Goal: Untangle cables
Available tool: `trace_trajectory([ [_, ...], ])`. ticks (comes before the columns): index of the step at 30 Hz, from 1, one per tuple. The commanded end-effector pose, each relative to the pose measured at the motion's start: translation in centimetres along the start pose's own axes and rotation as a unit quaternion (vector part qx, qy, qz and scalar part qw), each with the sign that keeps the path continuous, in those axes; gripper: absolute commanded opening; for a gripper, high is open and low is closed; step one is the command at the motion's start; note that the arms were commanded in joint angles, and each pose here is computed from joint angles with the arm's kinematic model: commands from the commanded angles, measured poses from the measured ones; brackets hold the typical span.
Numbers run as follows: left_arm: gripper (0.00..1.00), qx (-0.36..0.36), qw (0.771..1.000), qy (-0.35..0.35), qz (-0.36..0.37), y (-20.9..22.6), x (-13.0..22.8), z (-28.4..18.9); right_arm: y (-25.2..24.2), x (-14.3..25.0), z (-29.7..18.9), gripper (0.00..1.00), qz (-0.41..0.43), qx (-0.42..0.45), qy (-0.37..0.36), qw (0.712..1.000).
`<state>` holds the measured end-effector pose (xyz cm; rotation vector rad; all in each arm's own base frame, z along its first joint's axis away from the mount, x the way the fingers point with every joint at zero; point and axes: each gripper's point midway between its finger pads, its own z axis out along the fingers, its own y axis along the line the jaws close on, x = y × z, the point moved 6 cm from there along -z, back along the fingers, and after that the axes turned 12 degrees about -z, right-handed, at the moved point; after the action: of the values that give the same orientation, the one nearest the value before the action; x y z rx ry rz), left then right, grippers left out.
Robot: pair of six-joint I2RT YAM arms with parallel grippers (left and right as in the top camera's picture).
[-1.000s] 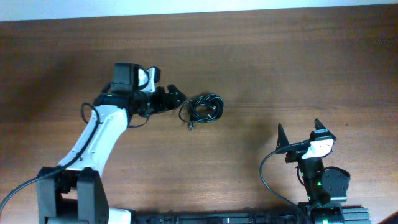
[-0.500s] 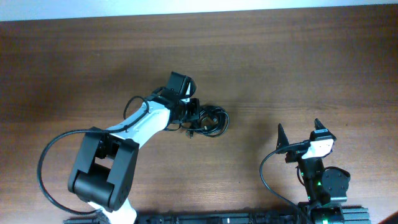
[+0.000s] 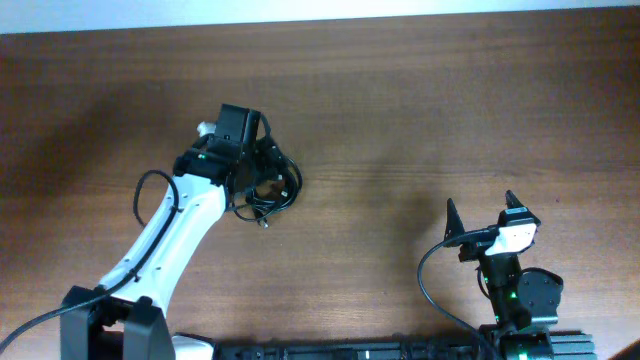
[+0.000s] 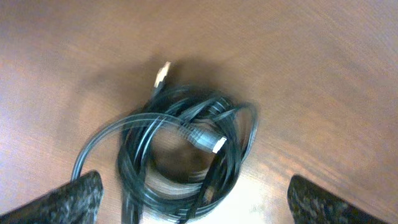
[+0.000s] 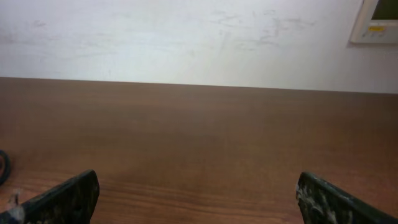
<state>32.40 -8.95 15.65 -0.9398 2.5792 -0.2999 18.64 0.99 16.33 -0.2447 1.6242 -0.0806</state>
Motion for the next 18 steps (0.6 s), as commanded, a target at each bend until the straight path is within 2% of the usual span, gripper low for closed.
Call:
trace_trajectory([
  [1,0.84,0.022,0.907,-0.044,0.418,-1.5,-1.1,-0.6,0.0,0.3,0.0,0.99,-0.001,0.003,0.005,1.000],
  [5,0.76,0.008,0.906,-0.022,0.422,-0.7,-0.6,-0.5,0.0,0.3,0.0,0.99,-0.001,0.003,0.005,1.000],
  [6,0.68,-0.021,0.915,-0.012,0.403,0.3,-0.5,-0.5,0.0,0.3,0.0,0.99,-0.001,0.003,0.005,1.000],
  [7,0.66,-0.055,0.933,-0.015,0.355,1.4,-0.8,-0.5,0.0,0.3,0.0,0.99,-0.001,0.003,0.005,1.000],
  [8,0.76,-0.065,0.953,-0.008,0.297,2.2,-0.9,-0.5,0.0,0.3,0.0,0.99,-0.001,0.003,0.005,1.000],
  [9,0.78,-0.079,0.971,-0.003,0.225,3.2,-1.1,-0.3,0.0,0.3,0.0,0.99,-0.001,0.003,0.005,1.000],
  [11,0.95,-0.093,0.989,0.003,0.112,4.8,-1.0,0.4,0.0,0.3,0.0,0.99,-0.001,0.003,0.005,1.000],
  [12,0.97,-0.088,0.992,0.016,0.094,5.2,-0.4,0.9,0.0,0.3,0.0,0.99,-0.001,0.003,0.005,1.000],
  [14,0.89,-0.076,0.992,0.040,0.093,5.7,0.8,1.8,0.0,0.3,0.0,0.99,-0.001,0.003,0.005,1.000],
  [15,0.74,-0.075,0.992,0.038,0.091,6.2,1.2,2.6,0.0,0.3,0.0,0.99,-0.001,0.003,0.005,1.000],
  [18,0.68,-0.071,0.994,0.033,0.077,7.1,1.9,3.9,0.0,0.3,0.0,0.98,-0.001,0.003,0.005,1.000],
])
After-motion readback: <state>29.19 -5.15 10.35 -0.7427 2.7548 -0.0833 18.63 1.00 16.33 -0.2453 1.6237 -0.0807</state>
